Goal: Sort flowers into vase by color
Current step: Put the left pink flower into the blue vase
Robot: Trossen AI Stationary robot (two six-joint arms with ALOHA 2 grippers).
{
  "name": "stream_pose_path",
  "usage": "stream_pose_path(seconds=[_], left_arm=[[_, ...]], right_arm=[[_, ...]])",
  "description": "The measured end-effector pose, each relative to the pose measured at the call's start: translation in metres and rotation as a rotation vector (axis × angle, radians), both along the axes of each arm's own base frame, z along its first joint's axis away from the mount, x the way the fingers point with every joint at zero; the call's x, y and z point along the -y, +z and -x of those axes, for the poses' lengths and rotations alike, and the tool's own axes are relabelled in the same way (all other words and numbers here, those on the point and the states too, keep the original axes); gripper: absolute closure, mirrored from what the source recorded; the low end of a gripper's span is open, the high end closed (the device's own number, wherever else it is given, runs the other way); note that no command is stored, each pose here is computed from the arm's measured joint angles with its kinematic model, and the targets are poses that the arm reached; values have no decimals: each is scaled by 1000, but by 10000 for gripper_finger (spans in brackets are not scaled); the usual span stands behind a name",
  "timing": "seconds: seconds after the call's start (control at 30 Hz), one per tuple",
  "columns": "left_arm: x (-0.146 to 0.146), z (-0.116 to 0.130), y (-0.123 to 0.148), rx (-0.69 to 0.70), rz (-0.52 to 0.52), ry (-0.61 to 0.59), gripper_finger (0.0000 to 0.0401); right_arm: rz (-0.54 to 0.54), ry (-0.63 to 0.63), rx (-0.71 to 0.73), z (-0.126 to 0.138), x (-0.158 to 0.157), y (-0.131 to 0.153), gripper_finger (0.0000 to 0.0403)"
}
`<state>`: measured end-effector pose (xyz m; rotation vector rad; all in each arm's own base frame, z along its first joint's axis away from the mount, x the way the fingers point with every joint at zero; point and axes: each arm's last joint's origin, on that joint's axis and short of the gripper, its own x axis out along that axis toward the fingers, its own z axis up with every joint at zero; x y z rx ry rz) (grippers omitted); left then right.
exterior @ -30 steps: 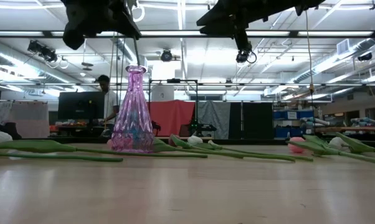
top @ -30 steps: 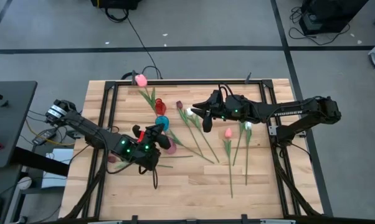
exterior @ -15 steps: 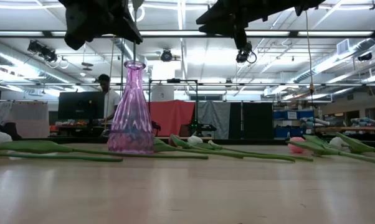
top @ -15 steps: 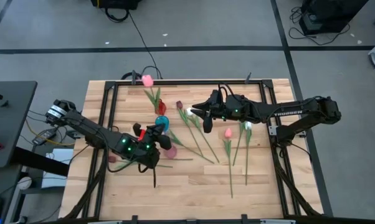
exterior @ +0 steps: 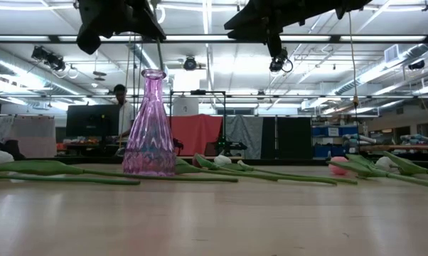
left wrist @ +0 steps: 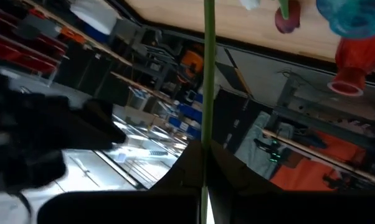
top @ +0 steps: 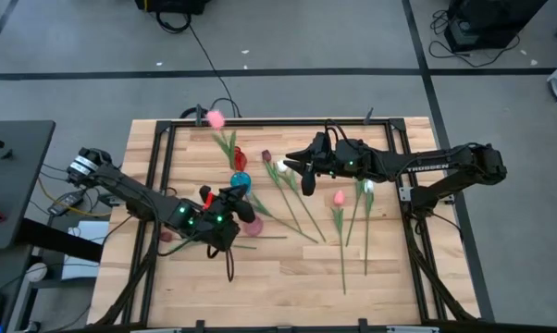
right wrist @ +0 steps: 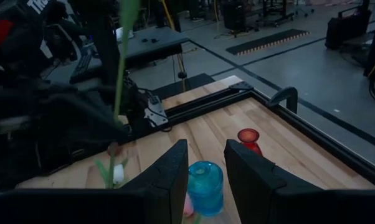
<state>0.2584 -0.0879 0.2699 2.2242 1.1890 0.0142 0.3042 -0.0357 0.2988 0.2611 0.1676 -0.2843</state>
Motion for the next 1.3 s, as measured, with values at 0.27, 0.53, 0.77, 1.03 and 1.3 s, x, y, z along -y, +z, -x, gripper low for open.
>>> stream_pose_path(seconds=[0.27, 0.53, 0.77, 1.03, 1.3], left_arm=[[-40, 3, -5, -93, 9, 145, 389], [-74, 0, -9, -150, 69, 235, 389], [-94, 4, -37, -250, 29, 258, 389], [-95, -1, -45, -220, -17, 227, 389], [-95, 0, -47, -242, -8, 217, 389]], right_arm=[[4, 3, 5, 0, 0, 1, 284], [31, 11, -1, 0, 0, 1, 284], [32, 23, -2, 0, -1, 1, 284], [32, 24, 0, 0, 0, 1, 284], [33, 30, 15, 0, 1, 2, 284]])
